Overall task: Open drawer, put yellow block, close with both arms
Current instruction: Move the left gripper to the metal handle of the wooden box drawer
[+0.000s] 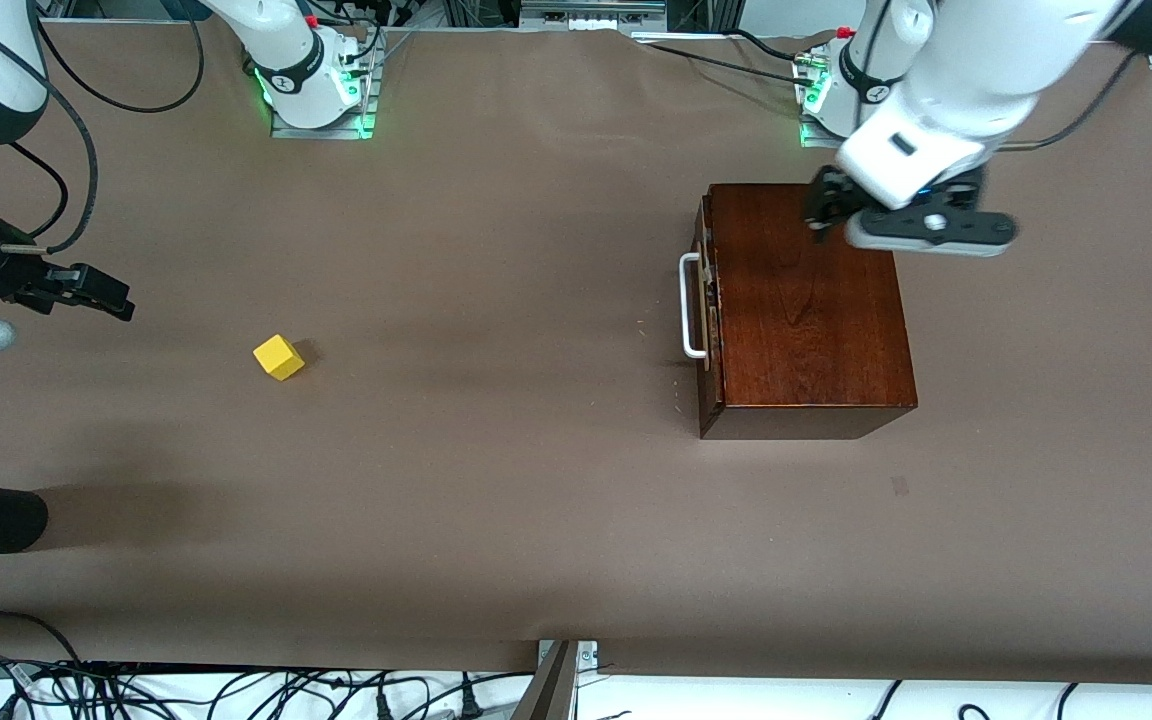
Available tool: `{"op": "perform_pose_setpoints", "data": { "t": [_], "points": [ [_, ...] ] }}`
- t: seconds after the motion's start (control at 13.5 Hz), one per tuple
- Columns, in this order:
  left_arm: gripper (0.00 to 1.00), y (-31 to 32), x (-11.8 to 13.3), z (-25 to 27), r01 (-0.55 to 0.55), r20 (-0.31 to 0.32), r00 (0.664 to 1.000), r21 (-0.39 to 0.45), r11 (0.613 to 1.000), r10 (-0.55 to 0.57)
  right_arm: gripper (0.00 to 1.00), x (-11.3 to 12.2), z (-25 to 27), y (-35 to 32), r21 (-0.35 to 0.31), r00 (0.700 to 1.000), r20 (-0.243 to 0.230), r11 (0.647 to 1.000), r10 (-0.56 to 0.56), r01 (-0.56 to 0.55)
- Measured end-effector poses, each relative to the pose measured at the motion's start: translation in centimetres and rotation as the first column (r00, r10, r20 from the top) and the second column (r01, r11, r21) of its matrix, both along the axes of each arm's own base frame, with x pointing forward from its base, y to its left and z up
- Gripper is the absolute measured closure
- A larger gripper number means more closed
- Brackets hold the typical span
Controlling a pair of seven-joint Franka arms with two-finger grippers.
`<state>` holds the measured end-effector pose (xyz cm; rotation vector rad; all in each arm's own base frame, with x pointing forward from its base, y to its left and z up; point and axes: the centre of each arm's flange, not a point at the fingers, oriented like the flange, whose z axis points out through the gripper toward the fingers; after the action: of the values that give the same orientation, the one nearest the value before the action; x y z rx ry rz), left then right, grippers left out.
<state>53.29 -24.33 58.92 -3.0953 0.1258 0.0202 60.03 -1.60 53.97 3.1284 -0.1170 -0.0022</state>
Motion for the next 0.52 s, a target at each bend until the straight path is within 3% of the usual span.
{"op": "perform_pose_setpoints", "data": {
  "t": [0.52],
  "points": [
    [0.00,-12.7,-1.9,-9.5,-0.002,-0.025,1.000,0.056,0.998,0.004,0.00,0.0,0.0,0.0,0.000,1.000,0.000,1.000,0.000,0.000]
  ]
}}
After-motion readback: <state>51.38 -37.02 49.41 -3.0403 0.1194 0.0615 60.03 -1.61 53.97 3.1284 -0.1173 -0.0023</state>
